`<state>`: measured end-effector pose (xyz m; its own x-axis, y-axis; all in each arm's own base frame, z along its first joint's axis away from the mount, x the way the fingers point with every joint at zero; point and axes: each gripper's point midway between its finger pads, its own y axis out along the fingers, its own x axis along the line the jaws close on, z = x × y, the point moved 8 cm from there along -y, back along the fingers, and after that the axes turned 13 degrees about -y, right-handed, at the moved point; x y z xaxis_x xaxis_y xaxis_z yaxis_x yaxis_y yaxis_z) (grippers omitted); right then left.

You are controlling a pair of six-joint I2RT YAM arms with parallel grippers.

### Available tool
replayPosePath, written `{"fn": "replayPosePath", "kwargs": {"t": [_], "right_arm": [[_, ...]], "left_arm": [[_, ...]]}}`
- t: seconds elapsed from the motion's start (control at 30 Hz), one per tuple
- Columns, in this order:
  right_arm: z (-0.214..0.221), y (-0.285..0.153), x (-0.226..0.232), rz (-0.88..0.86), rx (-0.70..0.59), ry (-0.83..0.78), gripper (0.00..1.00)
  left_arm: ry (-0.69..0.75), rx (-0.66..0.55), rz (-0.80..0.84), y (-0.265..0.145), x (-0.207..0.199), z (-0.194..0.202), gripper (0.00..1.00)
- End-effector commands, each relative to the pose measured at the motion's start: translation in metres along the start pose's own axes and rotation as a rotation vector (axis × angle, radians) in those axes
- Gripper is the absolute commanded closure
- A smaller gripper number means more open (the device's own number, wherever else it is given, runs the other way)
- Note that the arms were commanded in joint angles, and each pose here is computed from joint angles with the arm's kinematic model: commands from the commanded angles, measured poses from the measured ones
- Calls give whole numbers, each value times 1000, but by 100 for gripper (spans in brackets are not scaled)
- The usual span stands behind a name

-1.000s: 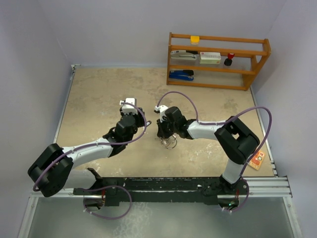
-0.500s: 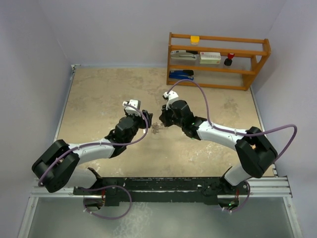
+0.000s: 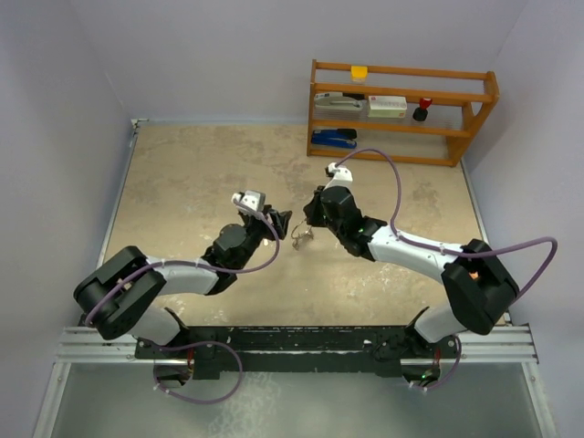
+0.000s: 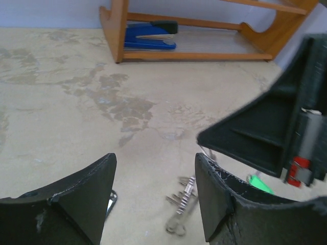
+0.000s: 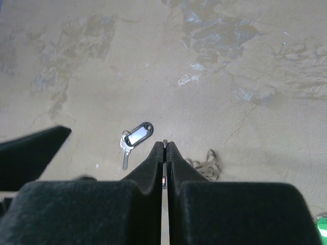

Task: Put the keys on the keyring
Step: Pick up the keyring from the center of the board.

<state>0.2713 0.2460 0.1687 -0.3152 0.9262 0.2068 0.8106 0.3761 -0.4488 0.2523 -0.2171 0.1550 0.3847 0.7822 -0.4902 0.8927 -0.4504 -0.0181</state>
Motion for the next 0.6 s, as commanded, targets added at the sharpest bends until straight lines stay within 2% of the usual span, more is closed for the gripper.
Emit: {"fn": "replayPosePath", "kwargs": {"t": [0.0, 0.07, 0.17, 0.57], "right_arm": [[-28, -6, 0, 84, -117, 163, 100], [-30, -7, 1, 84, -127, 189, 100], [-32, -8, 1, 84, -135, 210, 100], [-36, -20, 2, 59, -143, 235, 100]], "left_arm": [[113, -77, 112, 2, -29, -4, 39], [169, -65, 124, 3, -38, 3, 39], [177, -55, 142, 5, -44, 9, 39], [258, -99, 155, 0, -33, 17, 36]]}}
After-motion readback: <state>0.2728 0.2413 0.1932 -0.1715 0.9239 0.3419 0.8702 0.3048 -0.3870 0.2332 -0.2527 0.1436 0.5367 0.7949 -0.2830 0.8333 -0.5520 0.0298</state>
